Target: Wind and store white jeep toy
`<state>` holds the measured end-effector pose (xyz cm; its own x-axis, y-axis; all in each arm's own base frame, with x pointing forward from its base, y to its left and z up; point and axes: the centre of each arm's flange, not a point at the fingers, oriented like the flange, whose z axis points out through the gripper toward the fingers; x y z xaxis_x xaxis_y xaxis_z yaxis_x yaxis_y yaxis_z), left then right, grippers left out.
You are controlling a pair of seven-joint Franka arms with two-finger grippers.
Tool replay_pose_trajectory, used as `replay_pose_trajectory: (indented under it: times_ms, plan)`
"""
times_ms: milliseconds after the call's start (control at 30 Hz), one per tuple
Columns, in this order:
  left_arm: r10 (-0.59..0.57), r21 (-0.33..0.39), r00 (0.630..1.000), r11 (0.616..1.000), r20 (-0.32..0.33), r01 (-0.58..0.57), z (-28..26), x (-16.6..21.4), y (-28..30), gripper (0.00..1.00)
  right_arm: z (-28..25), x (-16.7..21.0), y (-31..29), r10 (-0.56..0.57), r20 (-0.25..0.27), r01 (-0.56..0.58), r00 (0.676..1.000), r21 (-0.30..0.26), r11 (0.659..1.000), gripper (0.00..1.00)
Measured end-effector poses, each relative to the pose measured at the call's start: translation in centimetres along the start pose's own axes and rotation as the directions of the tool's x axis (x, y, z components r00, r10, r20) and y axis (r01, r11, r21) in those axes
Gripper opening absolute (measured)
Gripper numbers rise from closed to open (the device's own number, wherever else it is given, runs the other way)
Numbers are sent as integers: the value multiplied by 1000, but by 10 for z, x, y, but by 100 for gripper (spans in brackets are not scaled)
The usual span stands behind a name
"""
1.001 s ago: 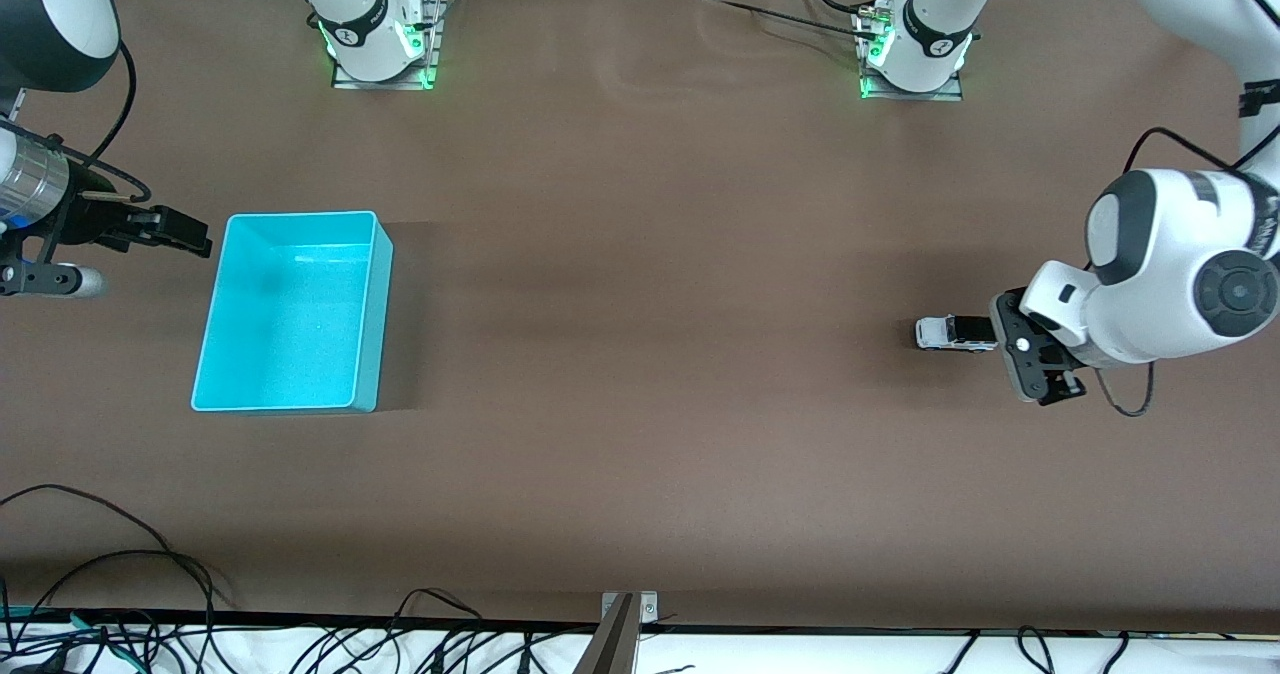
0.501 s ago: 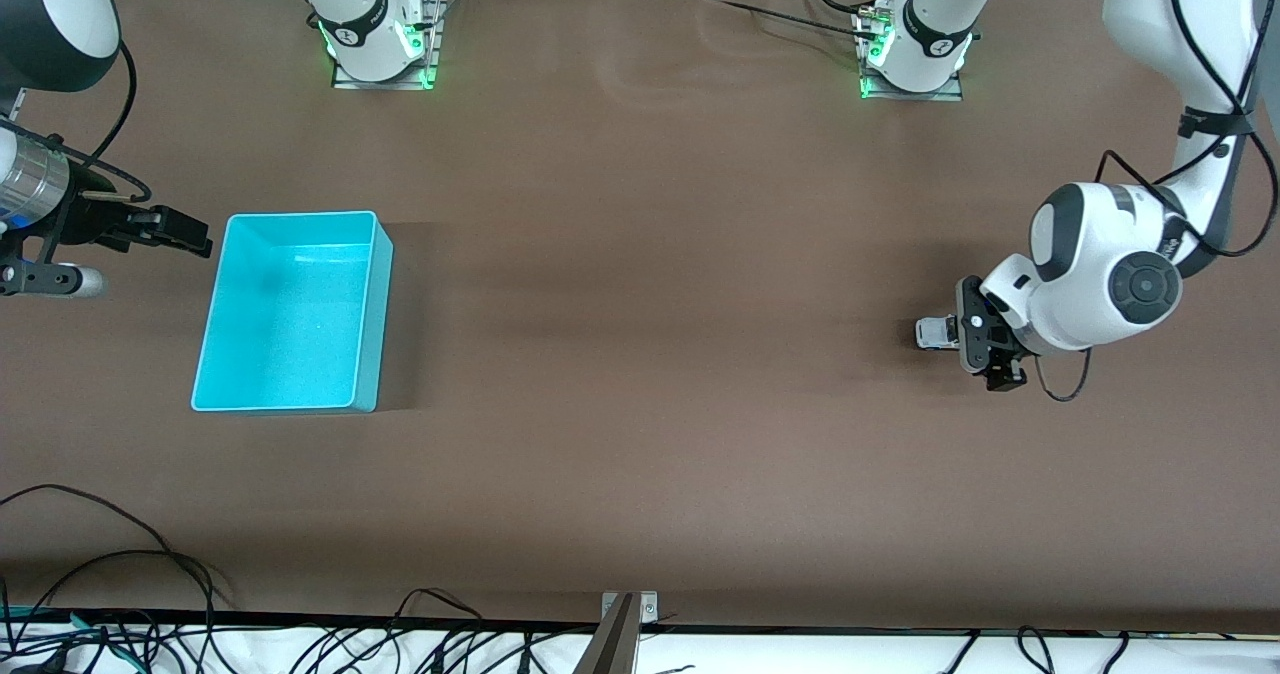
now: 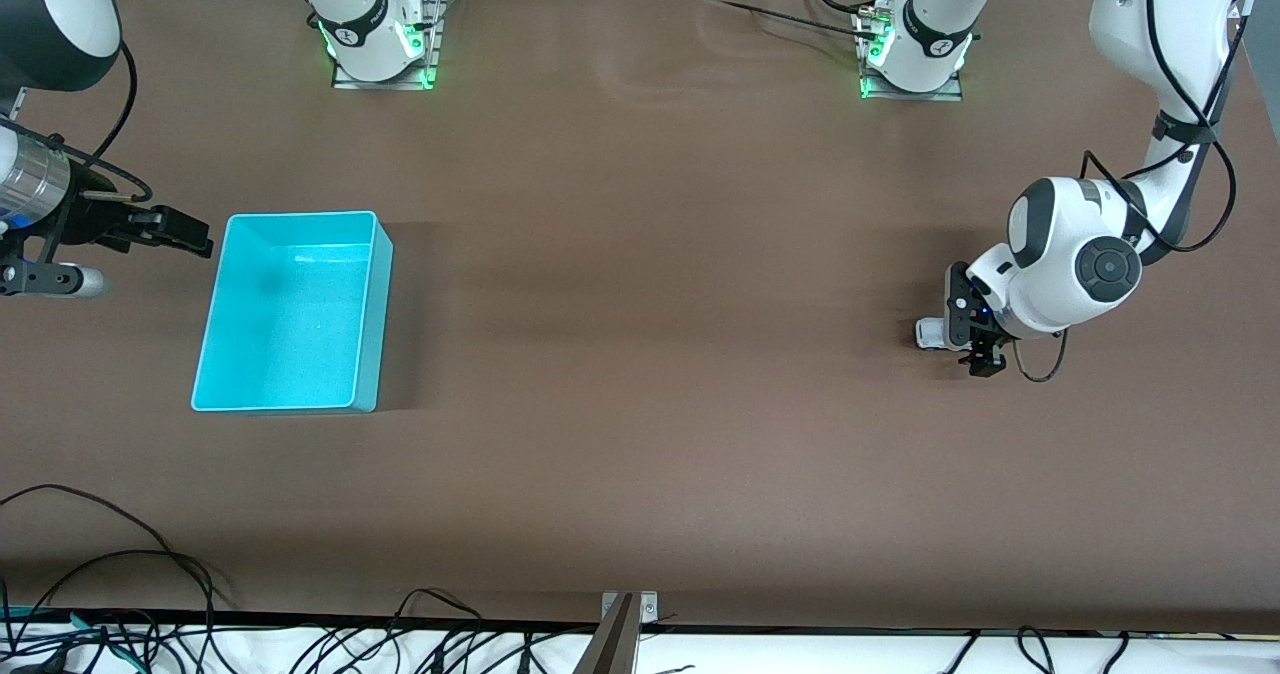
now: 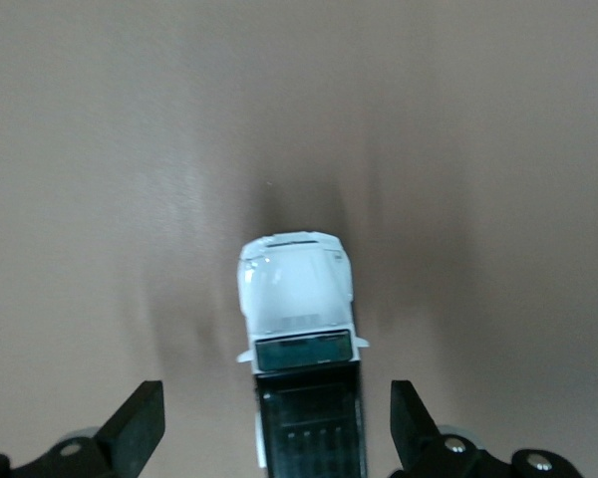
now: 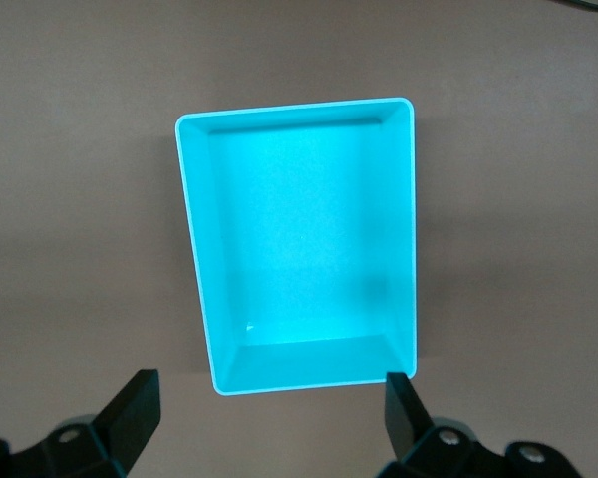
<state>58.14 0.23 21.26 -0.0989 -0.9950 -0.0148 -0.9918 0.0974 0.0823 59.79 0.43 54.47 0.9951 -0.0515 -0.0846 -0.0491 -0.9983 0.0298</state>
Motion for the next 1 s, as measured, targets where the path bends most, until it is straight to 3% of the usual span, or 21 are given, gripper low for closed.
replay_pose_trajectory:
  times_ms: [701,801,1001]
  plan:
    - [0,43,1000,999,-4,0,22,-2,17,98,0,0,0,0,0,0,1000,0,1000,100]
    - [0,44,1000,999,-4,0,22,-2,17,88,0,0,0,0,0,0,1000,0,1000,100]
    - [3,50,1000,999,-4,-3,21,-1,16,52,0,0,0,0,0,0,1000,0,1000,100]
